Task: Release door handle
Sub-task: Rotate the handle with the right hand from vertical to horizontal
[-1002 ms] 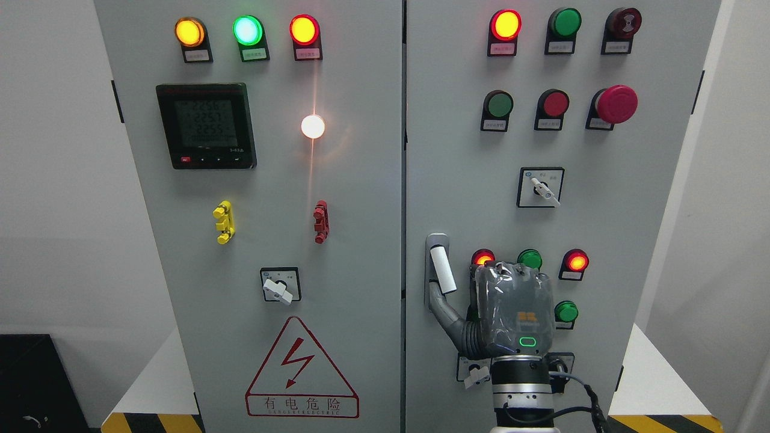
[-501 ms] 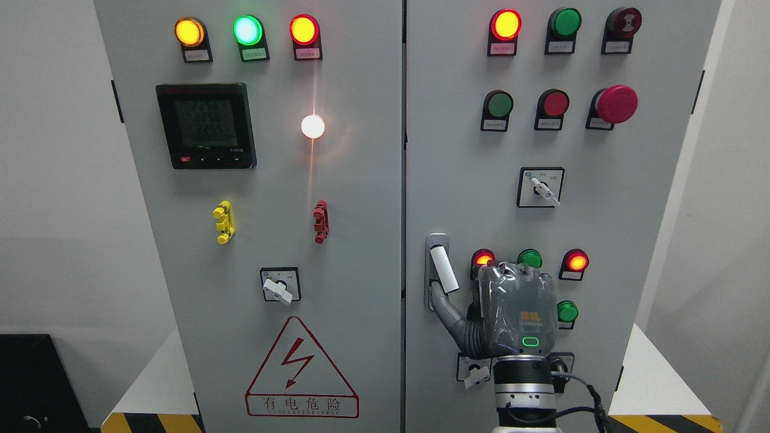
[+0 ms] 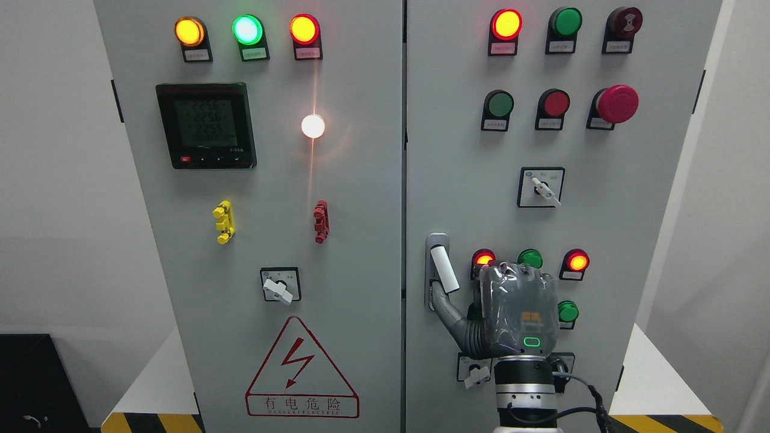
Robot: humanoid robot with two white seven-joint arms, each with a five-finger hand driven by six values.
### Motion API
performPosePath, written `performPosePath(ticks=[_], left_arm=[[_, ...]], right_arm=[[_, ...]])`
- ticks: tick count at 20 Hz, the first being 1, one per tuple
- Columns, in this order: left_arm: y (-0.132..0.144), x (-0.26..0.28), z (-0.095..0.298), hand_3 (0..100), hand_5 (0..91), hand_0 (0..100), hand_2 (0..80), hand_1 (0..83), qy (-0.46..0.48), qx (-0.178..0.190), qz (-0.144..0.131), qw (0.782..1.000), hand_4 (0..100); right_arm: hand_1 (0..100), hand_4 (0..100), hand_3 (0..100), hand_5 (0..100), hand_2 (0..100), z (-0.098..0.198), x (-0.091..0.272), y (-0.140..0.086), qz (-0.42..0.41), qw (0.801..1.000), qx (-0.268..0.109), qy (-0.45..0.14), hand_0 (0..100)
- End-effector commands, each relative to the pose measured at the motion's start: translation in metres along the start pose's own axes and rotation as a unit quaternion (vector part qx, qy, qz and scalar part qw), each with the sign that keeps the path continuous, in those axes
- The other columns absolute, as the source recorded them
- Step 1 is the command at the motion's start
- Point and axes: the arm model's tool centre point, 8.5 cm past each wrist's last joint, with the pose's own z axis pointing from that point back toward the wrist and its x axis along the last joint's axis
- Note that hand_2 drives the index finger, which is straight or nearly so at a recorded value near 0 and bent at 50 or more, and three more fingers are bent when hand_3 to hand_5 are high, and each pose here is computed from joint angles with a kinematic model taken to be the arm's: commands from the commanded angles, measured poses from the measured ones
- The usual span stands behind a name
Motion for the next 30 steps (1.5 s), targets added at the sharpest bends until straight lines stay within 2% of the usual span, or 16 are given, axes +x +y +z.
performPosePath(ticks=[1, 30], left_arm=[[-0.0001, 0.0000, 0.0000, 0, 0.0, 12, 0.0, 55.6, 0.000, 0.000, 0.000, 1.000, 0], [-0.0001, 0.0000, 0.0000, 0, 0.0, 12, 0.0, 55.6, 0.000, 0.000, 0.000, 1.000, 0]], right_arm=[[33, 99, 100, 100, 100, -0.0013, -0.0048, -0.0023, 0.001, 1.000, -0.004, 0.007, 38], [34, 99, 100, 100, 100, -0.0017, -0.0072, -0.0108, -0.002, 1.000, -0.016, 0.009, 39]])
